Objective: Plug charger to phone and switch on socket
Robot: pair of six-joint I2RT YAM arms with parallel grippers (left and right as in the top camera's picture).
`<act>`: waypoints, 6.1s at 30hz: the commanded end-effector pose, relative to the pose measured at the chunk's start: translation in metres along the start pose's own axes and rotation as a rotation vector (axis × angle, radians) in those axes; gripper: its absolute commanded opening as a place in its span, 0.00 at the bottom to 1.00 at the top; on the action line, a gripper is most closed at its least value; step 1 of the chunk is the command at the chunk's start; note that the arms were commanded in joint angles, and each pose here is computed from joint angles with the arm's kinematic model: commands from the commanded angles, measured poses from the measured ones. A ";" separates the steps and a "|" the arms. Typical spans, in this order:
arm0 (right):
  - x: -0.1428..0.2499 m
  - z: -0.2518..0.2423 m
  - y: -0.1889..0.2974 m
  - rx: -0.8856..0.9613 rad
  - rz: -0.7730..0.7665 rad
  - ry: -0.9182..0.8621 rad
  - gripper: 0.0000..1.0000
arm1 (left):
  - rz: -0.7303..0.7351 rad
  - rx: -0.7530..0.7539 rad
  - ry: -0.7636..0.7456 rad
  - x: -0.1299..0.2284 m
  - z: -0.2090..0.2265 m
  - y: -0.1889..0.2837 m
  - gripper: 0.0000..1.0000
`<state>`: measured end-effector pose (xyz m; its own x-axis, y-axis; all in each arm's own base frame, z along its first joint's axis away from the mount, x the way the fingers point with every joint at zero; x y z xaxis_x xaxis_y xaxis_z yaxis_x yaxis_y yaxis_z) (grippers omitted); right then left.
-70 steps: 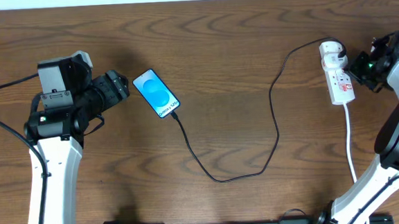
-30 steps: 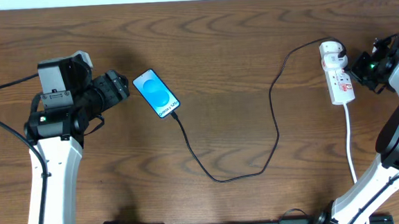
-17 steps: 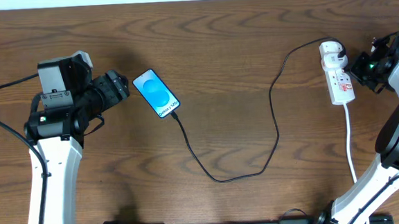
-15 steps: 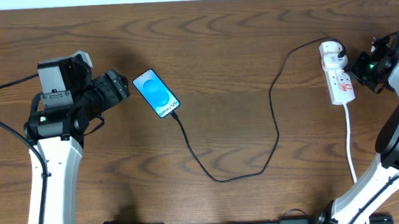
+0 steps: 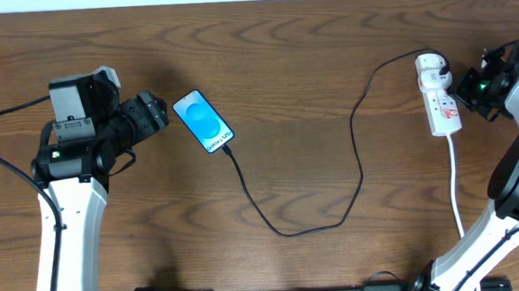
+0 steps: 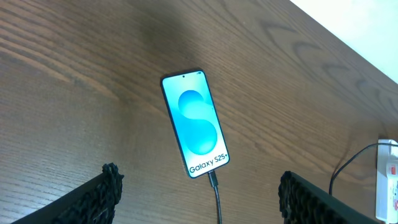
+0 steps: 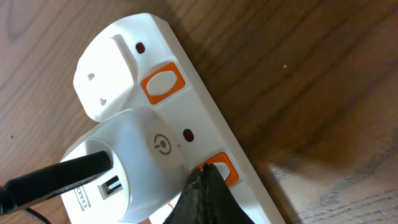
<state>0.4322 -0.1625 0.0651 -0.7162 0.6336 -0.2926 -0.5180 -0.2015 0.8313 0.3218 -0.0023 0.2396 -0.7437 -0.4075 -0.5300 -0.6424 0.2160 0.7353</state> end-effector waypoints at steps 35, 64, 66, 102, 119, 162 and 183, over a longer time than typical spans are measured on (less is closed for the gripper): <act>0.032 0.098 0.191 -0.111 -0.169 0.132 0.04 | -0.027 0.134 -0.039 -0.016 -0.024 0.014 0.89; 0.194 0.190 0.330 -0.282 -0.247 0.634 0.99 | -0.033 0.196 0.009 -0.040 -0.045 0.031 1.00; 0.201 0.186 0.334 -0.280 -0.239 0.631 0.99 | -0.033 0.196 0.009 -0.040 -0.045 0.031 0.99; 0.213 0.128 0.299 -0.214 -0.766 0.651 0.99 | -0.033 0.196 0.009 -0.040 -0.045 0.031 0.99; 0.241 0.083 0.197 -0.334 -0.986 0.683 0.99 | -0.033 0.196 0.009 -0.040 -0.045 0.031 0.99; 0.254 0.068 0.167 -0.280 -0.918 0.744 0.99 | -0.033 0.196 0.009 -0.040 -0.045 0.031 0.99; 0.254 0.068 0.167 -0.280 -0.918 0.744 0.99 | -0.268 -0.166 -0.156 -0.031 -0.003 0.076 0.99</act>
<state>0.1958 0.0159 0.1621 -0.0794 0.0793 -0.9937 -0.9904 -0.1198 0.0696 0.3183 0.0163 0.2959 -0.6364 -0.4009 -0.6591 -0.7339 0.0513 0.6774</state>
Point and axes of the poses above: each gripper's point midway between its finger pads, its own y axis back along the fingers, its own z axis along the line the jaws close on, x = y × z, the point moved 5 cm from there along y, back along the fingers, and after that the axes turned 3 degrees about -y, right-handed, at the moved point
